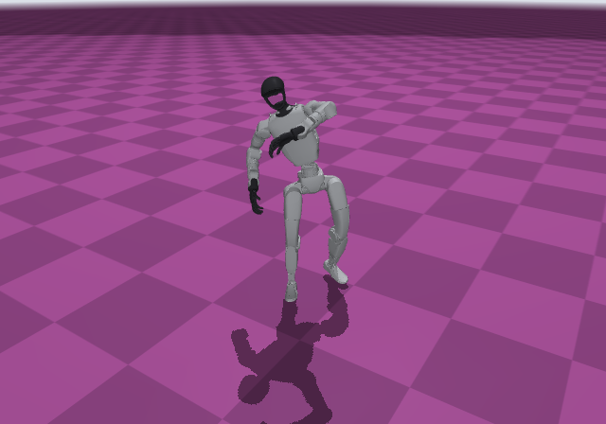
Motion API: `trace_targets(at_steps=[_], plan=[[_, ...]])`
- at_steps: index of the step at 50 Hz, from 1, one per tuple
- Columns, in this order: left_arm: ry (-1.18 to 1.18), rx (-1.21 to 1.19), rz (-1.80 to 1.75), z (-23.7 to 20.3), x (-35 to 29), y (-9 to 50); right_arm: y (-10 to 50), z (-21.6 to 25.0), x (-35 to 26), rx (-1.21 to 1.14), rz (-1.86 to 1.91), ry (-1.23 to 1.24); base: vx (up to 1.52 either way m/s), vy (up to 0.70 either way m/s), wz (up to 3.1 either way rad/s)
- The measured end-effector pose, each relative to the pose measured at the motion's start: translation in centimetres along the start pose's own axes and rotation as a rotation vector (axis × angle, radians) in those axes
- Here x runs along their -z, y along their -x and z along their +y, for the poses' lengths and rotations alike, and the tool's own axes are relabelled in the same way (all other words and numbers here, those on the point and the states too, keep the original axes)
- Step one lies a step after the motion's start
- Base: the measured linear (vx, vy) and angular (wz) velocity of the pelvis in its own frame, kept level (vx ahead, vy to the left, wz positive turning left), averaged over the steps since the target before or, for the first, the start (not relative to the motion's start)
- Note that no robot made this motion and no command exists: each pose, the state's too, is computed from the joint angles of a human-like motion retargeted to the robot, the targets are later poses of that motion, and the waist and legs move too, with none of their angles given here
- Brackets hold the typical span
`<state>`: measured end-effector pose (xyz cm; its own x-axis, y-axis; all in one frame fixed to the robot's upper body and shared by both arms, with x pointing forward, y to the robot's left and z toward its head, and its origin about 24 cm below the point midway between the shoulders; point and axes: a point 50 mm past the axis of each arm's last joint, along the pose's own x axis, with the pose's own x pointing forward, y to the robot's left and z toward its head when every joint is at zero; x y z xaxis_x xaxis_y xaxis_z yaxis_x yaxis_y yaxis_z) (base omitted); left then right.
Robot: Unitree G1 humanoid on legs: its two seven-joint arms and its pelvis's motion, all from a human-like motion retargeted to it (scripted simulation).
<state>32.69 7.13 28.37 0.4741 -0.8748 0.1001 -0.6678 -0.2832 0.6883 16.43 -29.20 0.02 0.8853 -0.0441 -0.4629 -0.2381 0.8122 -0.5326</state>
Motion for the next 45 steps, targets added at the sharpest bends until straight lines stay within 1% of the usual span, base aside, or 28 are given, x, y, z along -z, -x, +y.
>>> trace_targets(at_steps=[6, 9, 12, 16, 21, 26, 29, 31, 33, 37, 39, 41, 43, 45], plan=[[-0.287, 0.041, 0.345, 3.7, 10.1, 5.6, 1.7, -2.6, 1.7, 0.003, 0.083, 0.085, 0.21, 0.03, 0.42], [-0.383, 0.003, 0.513, 6.4, 13.9, 7.5, 2.3, -3.4, 2.3, -0.012, 0.125, 0.151, 0.16, 0.02, 0.54], [-0.442, -0.083, 0.652, 9.6, 16.5, 8.8, 2.4, -3.9, 2.2, -0.028, 0.138, 0.209, 0.12, 0.02, 0.57], [-0.512, -0.213, 0.784, 13.9, 18.7, 10.2, 2.0, -4.4, 1.0, -0.008, 0.092, 0.243, 0.09, 0.02, 0.53], [-0.57, -0.357, 0.903, 18.1, 20.2, 11.5, 0.6, -5.0, -2.3, 0.072, -0.058, 0.212, 0.06, 0.02, 0.49], [-0.625, -0.427, 1.014, 20.7, 21.2, 13.3, -1.0, -5.5, -6.9, 0.13, -0.247, 0.224, 0.05, 0.02, 0.41], [-0.593, -0.495, 1.115, 21.6, 21.8, 14.9, -2.2, -4.9, -10.2, 0.141, -0.372, 0.192, 0.04, 0.02, 0.29], [-0.485, -0.594, 1.2, 22.4, 22.2, 15.8, -3.3, -4.1, -12.6, 0.135, -0.458, 0.133, 0.02, 0.01, 0.11], [-0.287, -0.767, 1.274, 23.5, 22.5, 16.4, -4.6, -2.4, -15.6, 0.109, -0.552, 0.034, 0.0, 0.0, 0.0], [0.265, -1.302, 1.284, 26.2, 22.2, 16.0, -6.0, 2.0, -24.7, 0.019, -0.793, -0.232, 0.0, 0.0, 0.0], [0.612, -1.519, 1.2, 25.4, 22.0, 14.5, -5.5, 3.1, -29.6, 0.0, -0.917, -0.368, 0.0, 0.0, 0.0], [0.955, -1.564, 1.086, 21.9, 21.7, 11.5, -4.7, 2.9, -33.5, -0.001, -1.007, -0.508, 0.0, 0.0, 0.0], [1.192, -1.401, 1.028, 15.7, 20.3, 7.3, -4.5, 2.5, -35.7, -0.02, -1.04, -0.627, 0.0, 0.0, 0.0], [1.418, -1.169, 1.017, 7.3, 16.2, 2.7, -5.2, 2.4, -36.1, -0.066, -0.999, -0.732, 0.0, 0.02, 0.11]])
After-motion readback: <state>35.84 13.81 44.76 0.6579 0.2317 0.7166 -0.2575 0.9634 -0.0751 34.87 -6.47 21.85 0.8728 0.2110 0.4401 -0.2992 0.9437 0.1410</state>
